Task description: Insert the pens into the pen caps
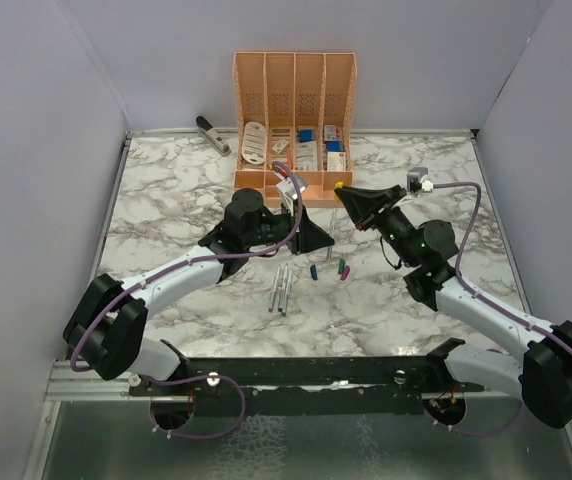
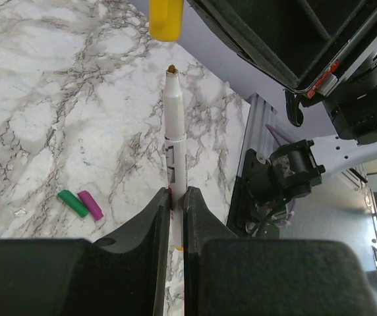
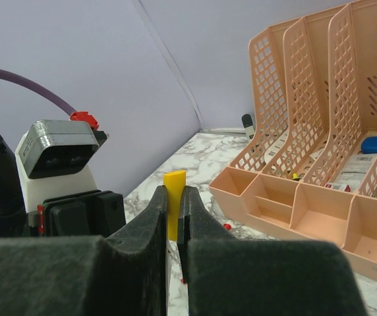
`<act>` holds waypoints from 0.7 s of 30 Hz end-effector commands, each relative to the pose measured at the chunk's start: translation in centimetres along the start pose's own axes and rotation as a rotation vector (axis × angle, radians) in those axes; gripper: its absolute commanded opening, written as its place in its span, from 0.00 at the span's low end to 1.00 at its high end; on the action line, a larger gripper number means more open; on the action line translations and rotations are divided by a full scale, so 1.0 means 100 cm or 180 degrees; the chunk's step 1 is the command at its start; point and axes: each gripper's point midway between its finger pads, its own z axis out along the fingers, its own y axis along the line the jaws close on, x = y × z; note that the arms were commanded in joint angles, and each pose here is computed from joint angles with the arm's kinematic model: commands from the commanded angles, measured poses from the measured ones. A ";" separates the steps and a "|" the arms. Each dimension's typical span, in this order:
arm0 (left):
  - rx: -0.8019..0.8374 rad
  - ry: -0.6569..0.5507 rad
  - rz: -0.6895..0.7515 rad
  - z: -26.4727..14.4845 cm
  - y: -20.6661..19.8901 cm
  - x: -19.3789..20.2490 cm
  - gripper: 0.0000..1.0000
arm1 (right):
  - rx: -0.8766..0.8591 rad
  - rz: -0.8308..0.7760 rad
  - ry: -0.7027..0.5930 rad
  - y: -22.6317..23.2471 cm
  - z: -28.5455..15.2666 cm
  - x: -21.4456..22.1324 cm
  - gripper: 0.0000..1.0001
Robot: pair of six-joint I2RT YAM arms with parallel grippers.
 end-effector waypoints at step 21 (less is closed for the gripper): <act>0.0179 -0.0070 0.0107 0.004 -0.012 -0.011 0.00 | 0.0017 -0.0032 0.0096 -0.003 -0.011 0.011 0.01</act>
